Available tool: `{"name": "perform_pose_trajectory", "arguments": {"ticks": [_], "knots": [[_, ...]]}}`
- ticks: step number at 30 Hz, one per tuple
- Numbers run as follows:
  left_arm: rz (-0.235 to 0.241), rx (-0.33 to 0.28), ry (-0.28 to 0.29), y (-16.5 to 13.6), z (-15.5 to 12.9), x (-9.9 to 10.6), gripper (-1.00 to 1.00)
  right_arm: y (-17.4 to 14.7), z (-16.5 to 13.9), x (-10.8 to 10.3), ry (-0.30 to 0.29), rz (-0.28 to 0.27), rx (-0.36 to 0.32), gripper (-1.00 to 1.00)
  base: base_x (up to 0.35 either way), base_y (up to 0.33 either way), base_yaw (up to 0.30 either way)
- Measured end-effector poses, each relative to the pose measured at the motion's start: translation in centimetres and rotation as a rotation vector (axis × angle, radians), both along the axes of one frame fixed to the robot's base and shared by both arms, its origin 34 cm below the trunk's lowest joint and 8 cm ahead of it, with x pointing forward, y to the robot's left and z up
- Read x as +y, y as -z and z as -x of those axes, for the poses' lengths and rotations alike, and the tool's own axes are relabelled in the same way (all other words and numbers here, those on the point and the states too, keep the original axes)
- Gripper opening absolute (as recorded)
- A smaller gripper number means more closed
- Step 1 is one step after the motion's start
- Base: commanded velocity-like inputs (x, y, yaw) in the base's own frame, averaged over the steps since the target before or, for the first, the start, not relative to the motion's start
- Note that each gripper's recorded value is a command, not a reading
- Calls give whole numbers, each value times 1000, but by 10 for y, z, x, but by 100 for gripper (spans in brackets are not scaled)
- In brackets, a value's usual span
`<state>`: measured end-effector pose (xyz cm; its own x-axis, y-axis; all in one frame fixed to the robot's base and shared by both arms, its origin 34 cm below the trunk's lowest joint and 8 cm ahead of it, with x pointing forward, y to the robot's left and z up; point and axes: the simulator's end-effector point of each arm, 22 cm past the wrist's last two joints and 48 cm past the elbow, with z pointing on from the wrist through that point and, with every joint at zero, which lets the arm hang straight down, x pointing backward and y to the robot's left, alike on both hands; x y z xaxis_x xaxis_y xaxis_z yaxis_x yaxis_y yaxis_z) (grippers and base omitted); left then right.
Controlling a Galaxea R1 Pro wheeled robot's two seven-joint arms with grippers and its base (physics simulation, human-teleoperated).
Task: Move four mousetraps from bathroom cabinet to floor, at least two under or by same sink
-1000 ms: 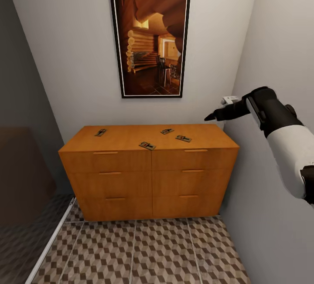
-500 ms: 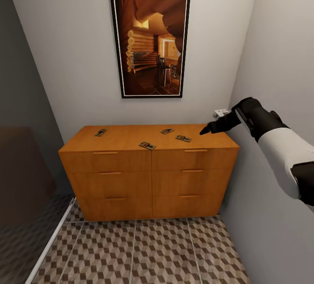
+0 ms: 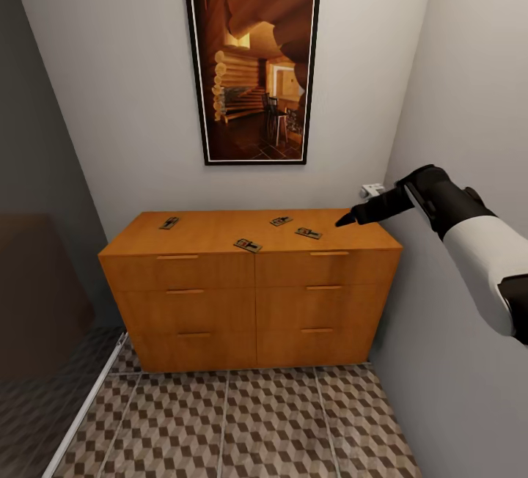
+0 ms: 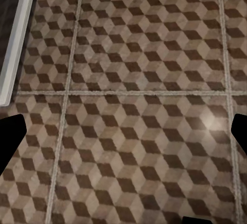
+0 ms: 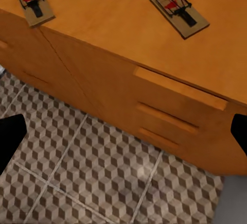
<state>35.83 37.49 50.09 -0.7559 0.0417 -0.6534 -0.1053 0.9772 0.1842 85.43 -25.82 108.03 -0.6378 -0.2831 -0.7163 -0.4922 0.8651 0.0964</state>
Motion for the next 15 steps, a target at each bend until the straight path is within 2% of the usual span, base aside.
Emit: {"name": "perform_pose_trajectory", "arguments": {"ticks": [7, 15], "knots": [[0, 0, 0, 0, 0, 0, 100, -3, 7, 12, -63, -36, 6, 100, 0, 0, 0], [0, 0, 0, 0, 0, 0, 100, 8, 11, 13, -105, 35, 11, 100, 0, 0, 0]]}}
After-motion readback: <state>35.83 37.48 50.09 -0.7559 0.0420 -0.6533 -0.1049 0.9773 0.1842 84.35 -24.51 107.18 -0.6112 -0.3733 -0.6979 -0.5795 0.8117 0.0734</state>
